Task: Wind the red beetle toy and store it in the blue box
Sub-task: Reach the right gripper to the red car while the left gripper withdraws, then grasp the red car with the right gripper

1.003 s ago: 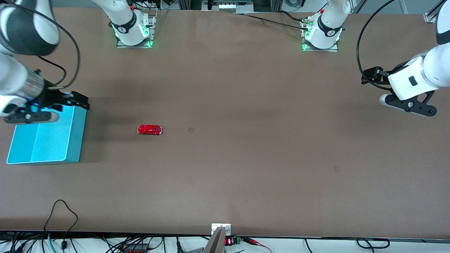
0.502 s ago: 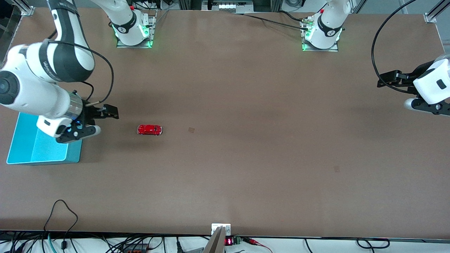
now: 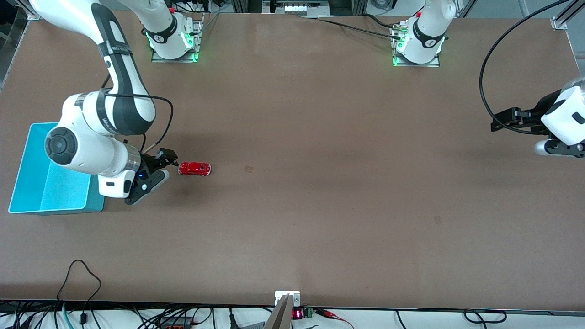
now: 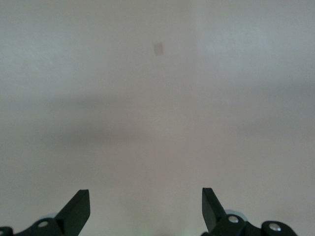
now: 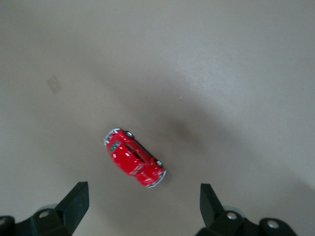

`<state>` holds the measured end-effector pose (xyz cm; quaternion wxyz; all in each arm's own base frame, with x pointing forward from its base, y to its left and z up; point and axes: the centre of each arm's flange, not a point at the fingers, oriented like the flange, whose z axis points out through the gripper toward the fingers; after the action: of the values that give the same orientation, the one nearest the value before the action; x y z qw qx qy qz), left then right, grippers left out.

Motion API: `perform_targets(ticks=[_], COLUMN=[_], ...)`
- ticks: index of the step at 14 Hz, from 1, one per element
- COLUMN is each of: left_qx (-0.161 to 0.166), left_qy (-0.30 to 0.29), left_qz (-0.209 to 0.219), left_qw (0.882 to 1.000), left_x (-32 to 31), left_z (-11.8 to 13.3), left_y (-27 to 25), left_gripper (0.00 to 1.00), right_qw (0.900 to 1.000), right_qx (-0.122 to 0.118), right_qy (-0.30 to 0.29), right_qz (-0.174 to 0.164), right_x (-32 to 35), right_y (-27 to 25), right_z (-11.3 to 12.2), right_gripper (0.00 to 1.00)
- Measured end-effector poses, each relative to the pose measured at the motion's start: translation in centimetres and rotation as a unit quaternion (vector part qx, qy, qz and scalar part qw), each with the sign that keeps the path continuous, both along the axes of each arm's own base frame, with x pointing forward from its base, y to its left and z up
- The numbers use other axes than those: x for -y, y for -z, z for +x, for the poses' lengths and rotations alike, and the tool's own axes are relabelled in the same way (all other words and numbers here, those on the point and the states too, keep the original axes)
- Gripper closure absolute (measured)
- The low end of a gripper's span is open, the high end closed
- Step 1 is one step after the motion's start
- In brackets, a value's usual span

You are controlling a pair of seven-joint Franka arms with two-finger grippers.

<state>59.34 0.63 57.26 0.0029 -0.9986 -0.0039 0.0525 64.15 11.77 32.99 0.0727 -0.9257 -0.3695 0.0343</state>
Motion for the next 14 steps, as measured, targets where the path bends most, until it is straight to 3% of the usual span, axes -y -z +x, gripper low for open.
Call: perform_targets(ticks=[3,8,12,14], left_qx=[0.051,0.055,0.053,0.051], left_qy=[-0.015,-0.004,-0.009,-0.012], left_qz=[0.003,0.002,0.003,0.003], left_qw=[0.999,0.999,0.999,0.999], left_x=[-0.9,1.6,1.2,0.9], left_z=[-1.3,-2.1,-2.1,-2.2], left_y=[1.1,1.5,1.6,1.7], left_gripper=[0.0,0.0,0.0,0.0], right_qw=[0.998,0.986,0.98,0.977], right_qx=[-0.01,0.017,0.026,0.02], right_qy=[-0.066,-0.164,-0.196,-0.211], right_qz=[0.005,-0.031,-0.033,-0.033], right_x=[-0.9,-5.3,-6.2,-5.8], right_y=[2.8,5.3,8.5,10.0], right_z=[-1.3,-2.3,-2.6,-3.1], right_gripper=[0.0,0.0,0.0,0.0])
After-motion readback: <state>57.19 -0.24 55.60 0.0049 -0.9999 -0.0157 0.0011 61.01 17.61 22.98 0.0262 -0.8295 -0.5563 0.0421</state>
